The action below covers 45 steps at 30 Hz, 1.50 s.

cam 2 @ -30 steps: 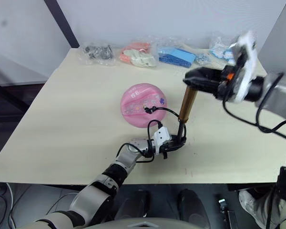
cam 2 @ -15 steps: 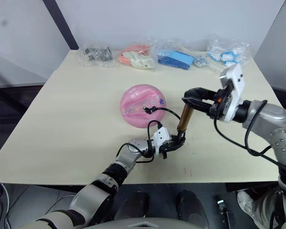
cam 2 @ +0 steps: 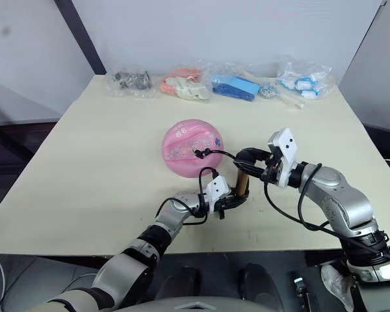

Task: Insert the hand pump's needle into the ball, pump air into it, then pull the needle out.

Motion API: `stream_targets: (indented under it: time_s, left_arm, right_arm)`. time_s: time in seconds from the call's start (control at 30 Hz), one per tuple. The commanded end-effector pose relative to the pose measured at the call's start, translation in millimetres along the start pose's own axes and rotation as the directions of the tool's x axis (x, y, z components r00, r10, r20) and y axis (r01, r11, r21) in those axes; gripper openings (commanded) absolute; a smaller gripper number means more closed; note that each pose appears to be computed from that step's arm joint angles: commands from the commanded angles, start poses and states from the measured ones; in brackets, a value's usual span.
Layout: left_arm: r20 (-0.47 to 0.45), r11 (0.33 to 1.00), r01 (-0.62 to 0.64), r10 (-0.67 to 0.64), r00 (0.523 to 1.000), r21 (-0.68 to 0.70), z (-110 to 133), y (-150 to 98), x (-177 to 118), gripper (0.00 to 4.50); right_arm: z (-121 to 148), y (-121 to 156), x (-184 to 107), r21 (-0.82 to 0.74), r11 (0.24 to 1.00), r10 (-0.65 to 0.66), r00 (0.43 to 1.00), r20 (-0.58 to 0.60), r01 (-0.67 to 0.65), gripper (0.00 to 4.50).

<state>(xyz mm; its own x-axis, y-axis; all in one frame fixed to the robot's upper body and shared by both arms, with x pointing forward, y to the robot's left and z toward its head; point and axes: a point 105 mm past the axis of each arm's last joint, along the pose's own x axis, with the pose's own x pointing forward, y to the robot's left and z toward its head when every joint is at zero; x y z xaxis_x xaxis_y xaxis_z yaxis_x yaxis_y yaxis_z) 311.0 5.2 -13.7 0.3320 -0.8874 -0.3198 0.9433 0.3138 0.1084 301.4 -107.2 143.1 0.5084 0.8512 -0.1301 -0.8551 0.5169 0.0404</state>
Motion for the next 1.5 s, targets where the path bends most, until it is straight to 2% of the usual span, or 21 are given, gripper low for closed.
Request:
stream_targets:
  time_s: [0.03, 0.13, 0.27, 0.47, 0.57, 0.6, 0.67, 0.7, 0.9, 1.07, 1.2, 1.3, 1.37, 1.5]
  left_arm:
    - [-0.163, 0.995, 0.054, -0.068, 0.984, -0.087, -48, -22, -12, 1.11]
    - [-0.16, 0.995, 0.058, -0.072, 0.984, -0.087, -47, -22, -11, 1.11]
    - [-0.159, 0.994, 0.063, -0.077, 0.984, -0.086, -45, -23, -9, 1.11]
    - [-0.163, 0.994, 0.061, -0.075, 0.984, -0.088, -46, -23, -8, 1.11]
    - [-0.167, 0.994, 0.059, -0.074, 0.983, -0.09, -48, -23, -9, 1.11]
    - [-0.169, 0.994, 0.058, -0.072, 0.983, -0.091, -49, -23, -9, 1.11]
    - [-0.175, 0.994, 0.055, -0.07, 0.982, -0.092, -51, -23, -10, 1.11]
    - [-0.176, 0.994, 0.054, -0.07, 0.982, -0.093, -52, -23, -10, 1.11]
    - [-0.174, 0.995, 0.05, -0.065, 0.983, -0.091, -52, -21, -10, 1.11]
    - [-0.172, 0.995, 0.044, -0.06, 0.983, -0.094, -53, -21, -12, 1.11]
    - [-0.169, 0.995, 0.041, -0.056, 0.984, -0.094, -52, -21, -13, 1.11]
    - [-0.167, 0.995, 0.039, -0.054, 0.985, -0.093, -52, -20, -14, 1.11]
    - [-0.168, 0.995, 0.034, -0.05, 0.985, -0.095, -52, -19, -15, 1.11]
    - [-0.171, 0.995, 0.038, -0.054, 0.984, -0.096, -53, -21, -17, 1.11]
  right_arm:
    - [18, -17, -23, 0.038, 0.998, -0.056, 0.998, -0.042, 0.058, 1.69]
    - [77, -15, -39, -0.031, 0.999, -0.041, 0.997, 0.06, 0.043, 1.69]
    - [132, -11, -58, -0.088, 0.995, -0.038, 0.989, 0.146, 0.051, 1.69]
    - [173, -6, -76, -0.113, 0.991, -0.05, 0.972, 0.23, 0.078, 1.69]
    - [178, -6, -80, -0.107, 0.99, -0.066, 0.968, 0.244, 0.095, 1.69]
    - [170, -8, -77, -0.1, 0.99, -0.075, 0.973, 0.219, 0.099, 1.69]
    - [127, -14, -64, -0.11, 0.987, -0.11, 0.992, 0.063, 0.116, 1.69]
    - [108, -16, -58, -0.079, 0.99, -0.114, 0.993, 0.029, 0.116, 1.69]
    - [40, -17, -32, 0.051, 0.993, -0.101, 0.993, -0.055, 0.104, 1.69]
    - [-51, -4, -6, 0.143, 0.986, -0.054, 0.971, -0.231, 0.089, 1.69]
    - [-95, 4, 2, 0.214, 0.972, -0.029, 0.957, -0.289, 0.094, 1.69]
    - [-103, 11, 1, 0.199, 0.978, 0.001, 0.952, -0.307, 0.063, 1.69]
    - [-79, 5, -2, 0.159, 0.986, -0.01, 0.967, -0.255, 0.052, 1.69]
    - [-10, -7, -10, 0.045, 0.999, -0.009, 0.994, -0.106, 0.014, 1.69]
